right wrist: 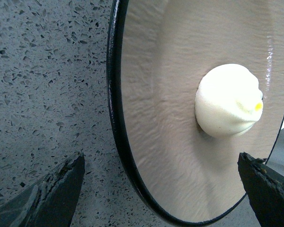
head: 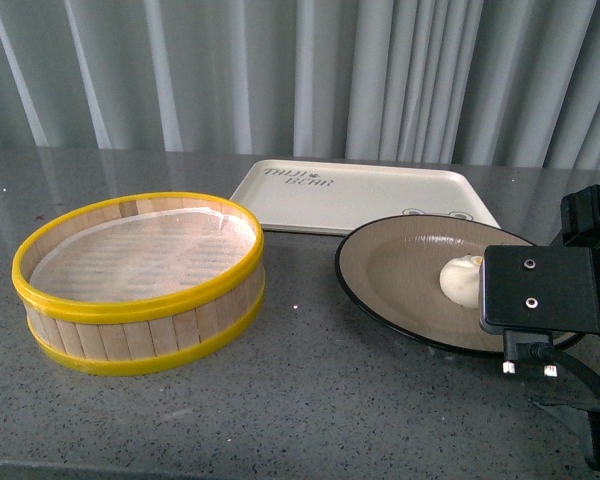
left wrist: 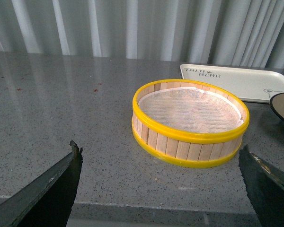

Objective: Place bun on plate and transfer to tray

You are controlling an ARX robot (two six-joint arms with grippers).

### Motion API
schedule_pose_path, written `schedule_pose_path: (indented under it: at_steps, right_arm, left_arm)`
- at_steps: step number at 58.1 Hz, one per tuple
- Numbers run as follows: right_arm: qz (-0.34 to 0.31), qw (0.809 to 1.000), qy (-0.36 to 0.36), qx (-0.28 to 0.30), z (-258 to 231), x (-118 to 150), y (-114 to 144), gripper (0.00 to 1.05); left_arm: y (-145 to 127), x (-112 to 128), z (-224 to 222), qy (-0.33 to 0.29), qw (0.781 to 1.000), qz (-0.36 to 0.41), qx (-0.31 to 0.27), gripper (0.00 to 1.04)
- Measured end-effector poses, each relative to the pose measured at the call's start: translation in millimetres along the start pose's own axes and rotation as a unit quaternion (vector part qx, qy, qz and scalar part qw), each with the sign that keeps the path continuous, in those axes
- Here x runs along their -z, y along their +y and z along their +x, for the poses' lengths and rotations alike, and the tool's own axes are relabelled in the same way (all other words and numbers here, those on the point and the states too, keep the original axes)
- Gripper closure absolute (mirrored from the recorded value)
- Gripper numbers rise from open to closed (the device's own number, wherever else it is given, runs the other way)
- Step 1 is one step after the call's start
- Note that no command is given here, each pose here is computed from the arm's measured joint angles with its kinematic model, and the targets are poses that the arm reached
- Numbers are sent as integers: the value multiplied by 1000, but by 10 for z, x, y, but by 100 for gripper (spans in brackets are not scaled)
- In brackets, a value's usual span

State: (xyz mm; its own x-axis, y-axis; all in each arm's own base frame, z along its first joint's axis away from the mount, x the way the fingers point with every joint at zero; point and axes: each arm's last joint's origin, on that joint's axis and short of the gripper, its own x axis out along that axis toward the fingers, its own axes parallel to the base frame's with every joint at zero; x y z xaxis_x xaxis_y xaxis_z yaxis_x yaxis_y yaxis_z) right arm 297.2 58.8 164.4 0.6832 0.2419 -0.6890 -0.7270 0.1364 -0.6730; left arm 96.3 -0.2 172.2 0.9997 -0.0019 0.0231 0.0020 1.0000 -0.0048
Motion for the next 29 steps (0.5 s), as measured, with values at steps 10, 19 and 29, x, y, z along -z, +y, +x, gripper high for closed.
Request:
schedule_pose_path:
  at_steps: [10,19,29]
  right_arm:
    - [-3,1000,-4,5,33,-32,-53,8]
    - [-4,1000,-4,5,74,-65,-78,31]
    - [-8,1000,-3,-6,141,-81,-30,59]
  left_arm:
    - [0,0,0,0,1000,0,0,7]
    - [0,0,0,0,1000,0,0,7]
    - [0,0,0,0,1000,0,0,7]
